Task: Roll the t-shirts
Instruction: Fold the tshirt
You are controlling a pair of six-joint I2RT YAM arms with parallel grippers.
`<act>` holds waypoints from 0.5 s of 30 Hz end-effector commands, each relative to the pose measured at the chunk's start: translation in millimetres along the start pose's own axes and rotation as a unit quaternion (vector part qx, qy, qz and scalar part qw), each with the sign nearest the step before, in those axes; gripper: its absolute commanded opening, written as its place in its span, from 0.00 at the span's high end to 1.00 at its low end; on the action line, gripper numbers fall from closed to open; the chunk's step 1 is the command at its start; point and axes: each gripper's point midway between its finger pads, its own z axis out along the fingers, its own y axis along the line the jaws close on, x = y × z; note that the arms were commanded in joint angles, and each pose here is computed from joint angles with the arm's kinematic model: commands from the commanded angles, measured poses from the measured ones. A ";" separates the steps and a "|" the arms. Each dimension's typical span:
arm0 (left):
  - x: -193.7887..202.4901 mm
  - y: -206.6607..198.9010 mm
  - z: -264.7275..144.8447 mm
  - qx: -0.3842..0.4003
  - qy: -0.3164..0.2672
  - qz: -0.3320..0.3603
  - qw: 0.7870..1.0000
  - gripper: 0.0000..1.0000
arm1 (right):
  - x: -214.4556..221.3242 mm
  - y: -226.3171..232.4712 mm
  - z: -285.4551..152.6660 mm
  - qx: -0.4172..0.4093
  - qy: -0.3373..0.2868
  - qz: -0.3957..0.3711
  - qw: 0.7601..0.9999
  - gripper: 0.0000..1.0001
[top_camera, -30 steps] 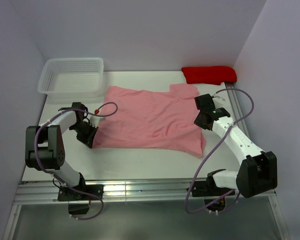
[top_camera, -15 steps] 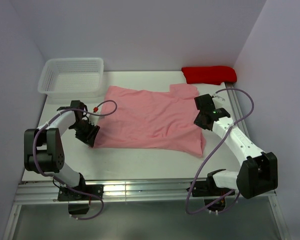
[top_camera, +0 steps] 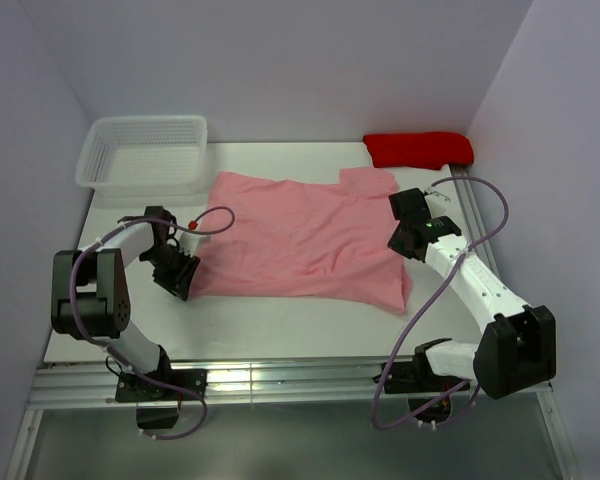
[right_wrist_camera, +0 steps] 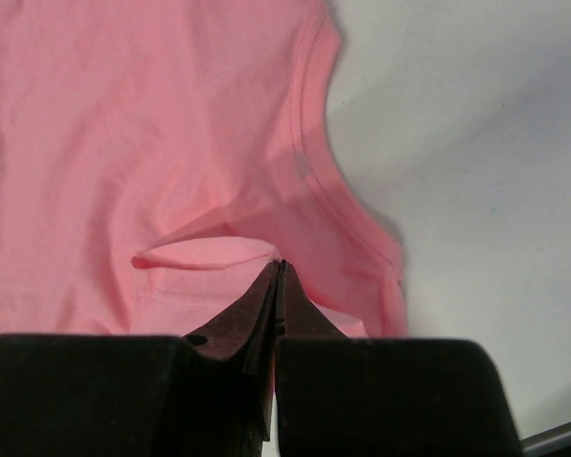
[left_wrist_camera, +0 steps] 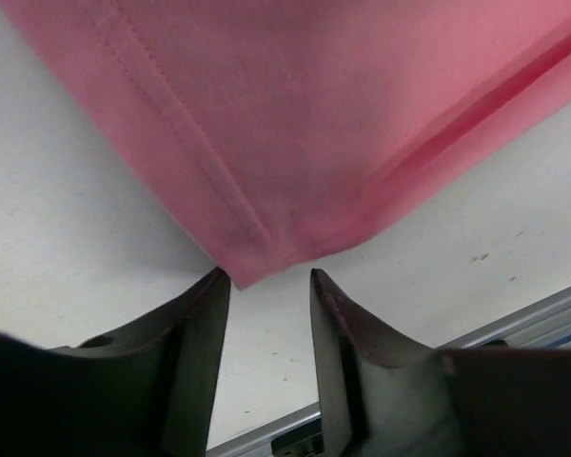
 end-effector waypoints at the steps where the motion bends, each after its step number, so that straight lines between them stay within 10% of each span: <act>1: -8.3 -3.0 5.1 0.015 -0.014 -0.004 1.000 0.61 | -13.1 3.0 -8.3 -0.008 -0.027 0.011 1.000 1.00; 6: -18.6 -0.2 -2.0 0.006 -0.031 -0.010 0.999 0.99 | -15.3 4.0 -9.3 -0.009 -0.029 0.012 0.999 1.00; 15: -35.1 4.9 -28.2 -0.012 -0.051 -0.005 0.999 1.00 | -27.9 1.5 -20.9 -0.009 -0.051 0.016 0.999 1.00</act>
